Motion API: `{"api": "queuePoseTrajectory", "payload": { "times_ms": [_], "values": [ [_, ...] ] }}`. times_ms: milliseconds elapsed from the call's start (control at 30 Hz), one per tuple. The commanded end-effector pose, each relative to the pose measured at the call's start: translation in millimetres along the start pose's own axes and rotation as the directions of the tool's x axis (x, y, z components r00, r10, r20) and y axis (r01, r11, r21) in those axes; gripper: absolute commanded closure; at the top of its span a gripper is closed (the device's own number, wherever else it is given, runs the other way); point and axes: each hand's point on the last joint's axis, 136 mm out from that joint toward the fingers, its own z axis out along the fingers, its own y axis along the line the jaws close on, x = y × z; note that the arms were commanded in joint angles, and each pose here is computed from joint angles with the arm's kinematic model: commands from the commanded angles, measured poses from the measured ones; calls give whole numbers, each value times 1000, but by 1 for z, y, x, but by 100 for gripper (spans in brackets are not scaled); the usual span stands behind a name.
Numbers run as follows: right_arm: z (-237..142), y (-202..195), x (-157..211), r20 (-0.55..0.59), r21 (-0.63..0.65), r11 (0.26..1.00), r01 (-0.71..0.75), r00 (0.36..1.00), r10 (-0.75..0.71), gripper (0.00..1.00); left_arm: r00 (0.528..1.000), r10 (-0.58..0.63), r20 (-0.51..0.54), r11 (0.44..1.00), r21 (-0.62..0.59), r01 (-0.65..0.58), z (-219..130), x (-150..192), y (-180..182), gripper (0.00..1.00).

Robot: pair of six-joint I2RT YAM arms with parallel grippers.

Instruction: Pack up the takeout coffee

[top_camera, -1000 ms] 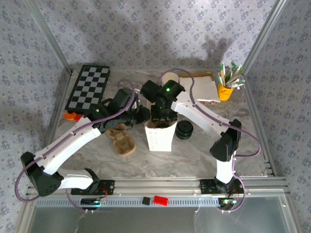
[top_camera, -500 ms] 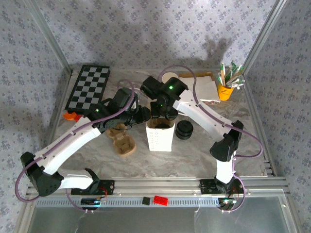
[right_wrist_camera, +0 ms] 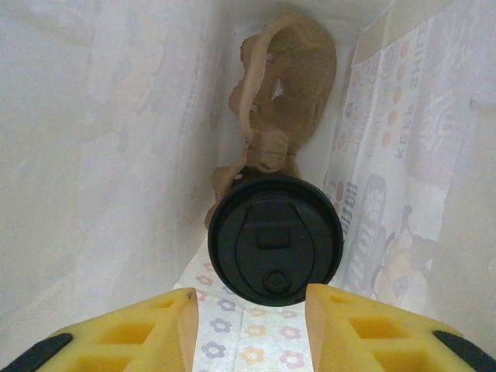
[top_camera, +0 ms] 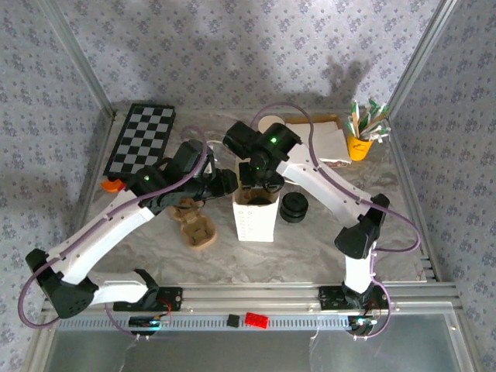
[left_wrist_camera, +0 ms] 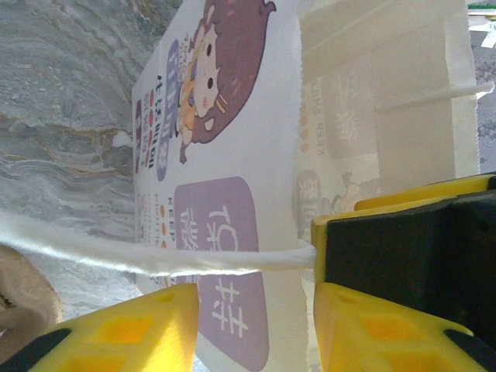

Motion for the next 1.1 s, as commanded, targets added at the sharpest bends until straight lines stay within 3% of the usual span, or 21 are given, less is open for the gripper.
{"api": "queuePoseTrajectory", "payload": {
  "times_ms": [0, 467, 767, 1067],
  "values": [
    [-23, -6, 3, 29, -11, 1000, 9, 1000, -9, 59, 999, 17, 46, 1000, 20, -18, -23, -10, -5, 55],
    [-37, -2, 2, 60, -33, 999, 22, 998, -20, 62, 997, 33, 66, 999, 33, -35, -43, -12, -2, 49],
    [-59, 1, -2, 103, -67, 997, 35, 994, -28, 66, 994, 55, 98, 992, 112, -66, -62, -18, -13, 49],
    [-112, -12, -20, 268, -134, 984, 115, 960, -76, 62, 967, 128, 219, 981, 115, -156, -105, -42, -10, 44]
  ]
}}
